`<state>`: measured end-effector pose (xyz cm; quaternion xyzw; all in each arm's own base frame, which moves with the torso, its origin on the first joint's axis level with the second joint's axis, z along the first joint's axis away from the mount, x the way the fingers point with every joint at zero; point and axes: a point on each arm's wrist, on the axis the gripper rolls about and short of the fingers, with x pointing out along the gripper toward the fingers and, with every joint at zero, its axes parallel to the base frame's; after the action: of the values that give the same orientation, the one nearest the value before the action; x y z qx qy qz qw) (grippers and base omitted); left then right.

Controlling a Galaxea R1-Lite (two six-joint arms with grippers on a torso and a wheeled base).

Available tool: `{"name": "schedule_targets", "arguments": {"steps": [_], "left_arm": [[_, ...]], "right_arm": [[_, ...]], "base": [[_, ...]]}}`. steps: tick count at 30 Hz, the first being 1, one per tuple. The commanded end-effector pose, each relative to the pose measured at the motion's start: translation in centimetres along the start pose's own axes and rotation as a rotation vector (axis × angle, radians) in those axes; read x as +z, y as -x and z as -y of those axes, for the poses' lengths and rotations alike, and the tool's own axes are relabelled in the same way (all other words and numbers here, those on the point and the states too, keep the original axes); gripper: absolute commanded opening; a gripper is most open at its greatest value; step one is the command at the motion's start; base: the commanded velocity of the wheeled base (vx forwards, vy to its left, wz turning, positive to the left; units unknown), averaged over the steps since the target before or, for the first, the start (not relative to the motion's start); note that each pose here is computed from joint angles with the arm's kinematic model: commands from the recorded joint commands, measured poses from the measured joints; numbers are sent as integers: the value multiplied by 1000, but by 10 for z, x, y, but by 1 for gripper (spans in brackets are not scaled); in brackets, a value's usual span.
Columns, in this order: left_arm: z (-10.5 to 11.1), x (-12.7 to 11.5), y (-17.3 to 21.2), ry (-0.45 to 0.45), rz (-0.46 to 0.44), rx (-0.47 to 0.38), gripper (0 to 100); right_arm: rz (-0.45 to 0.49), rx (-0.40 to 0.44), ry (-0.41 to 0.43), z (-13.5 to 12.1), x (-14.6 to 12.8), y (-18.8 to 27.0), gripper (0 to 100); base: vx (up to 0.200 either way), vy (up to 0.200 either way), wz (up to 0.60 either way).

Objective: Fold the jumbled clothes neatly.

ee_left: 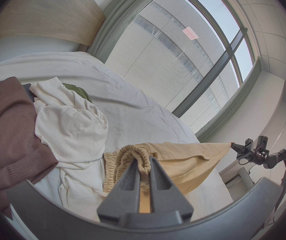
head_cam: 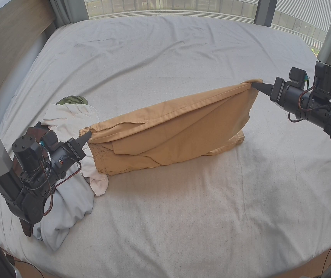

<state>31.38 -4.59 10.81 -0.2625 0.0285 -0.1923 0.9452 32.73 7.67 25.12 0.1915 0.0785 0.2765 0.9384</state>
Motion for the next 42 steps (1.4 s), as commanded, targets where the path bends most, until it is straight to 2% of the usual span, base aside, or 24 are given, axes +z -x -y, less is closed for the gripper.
{"name": "schedule_targets", "arguments": {"steps": [1, 6, 18, 26, 41, 42], "left_arm": [[-1, 0, 0, 3, -1, 1, 0], [0, 0, 0, 2, 1, -2, 0], [-6, -3, -15, 0, 14, 5, 0], [-16, -11, -36, 2, 74, 86, 0], [-22, -9, -44, 22, 97, 92, 0], [-22, -9, -44, 22, 97, 92, 100]], "right_arm": [[-19, -31, -13, 15, -6, -8, 0], [-41, -55, -26, 30, -14, -22, 0], [-50, -49, -29, 49, -24, -64, 0], [-28, -55, -19, 65, -30, -100, 0], [19, -34, 1, 80, -33, -132, 0], [19, -34, 1, 80, -33, -132, 0]], "base": [[0, 0, 0], [0, 0, 0], [0, 0, 0], [0, 0, 0], [0, 0, 0], [0, 0, 0]]}}
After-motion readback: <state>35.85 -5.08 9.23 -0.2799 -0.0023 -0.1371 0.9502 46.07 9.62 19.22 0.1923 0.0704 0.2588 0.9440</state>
